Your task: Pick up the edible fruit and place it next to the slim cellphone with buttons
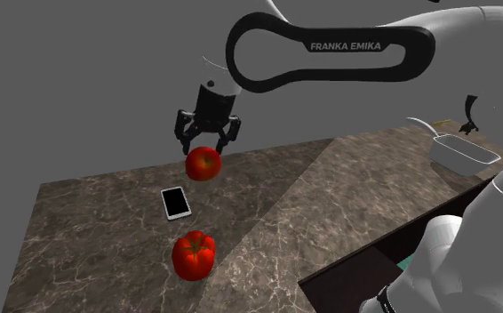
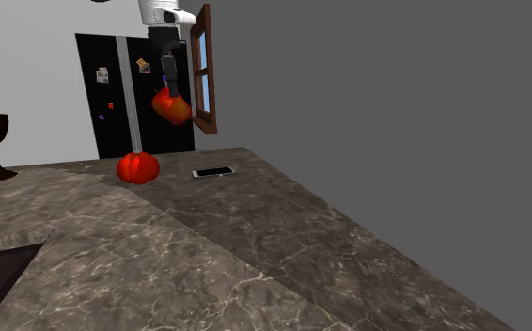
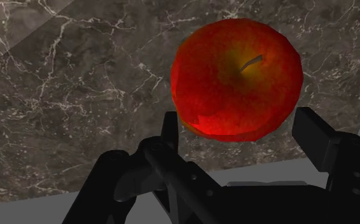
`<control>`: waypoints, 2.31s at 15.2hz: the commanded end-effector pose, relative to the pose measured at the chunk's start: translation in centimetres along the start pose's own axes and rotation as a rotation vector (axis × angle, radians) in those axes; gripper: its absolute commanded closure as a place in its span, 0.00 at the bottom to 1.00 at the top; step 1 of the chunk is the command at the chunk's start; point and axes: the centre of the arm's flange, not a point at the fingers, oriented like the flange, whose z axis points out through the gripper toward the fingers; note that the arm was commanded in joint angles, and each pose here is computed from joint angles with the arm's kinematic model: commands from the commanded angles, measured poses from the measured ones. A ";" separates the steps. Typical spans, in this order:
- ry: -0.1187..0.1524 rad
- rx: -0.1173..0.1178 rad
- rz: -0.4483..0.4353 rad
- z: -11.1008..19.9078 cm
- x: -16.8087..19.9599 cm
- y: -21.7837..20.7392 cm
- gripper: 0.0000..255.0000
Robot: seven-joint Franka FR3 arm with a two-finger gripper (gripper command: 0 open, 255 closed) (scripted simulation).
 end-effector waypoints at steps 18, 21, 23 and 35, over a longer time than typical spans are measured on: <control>0.000 0.000 0.002 9.9 -0.9 0.8 1.00; 0.000 0.000 0.002 11.4 -1.0 1.1 1.00; 0.000 0.000 0.002 12.5 -1.1 1.3 1.00; 0.000 0.000 0.002 17.4 -1.4 2.0 1.00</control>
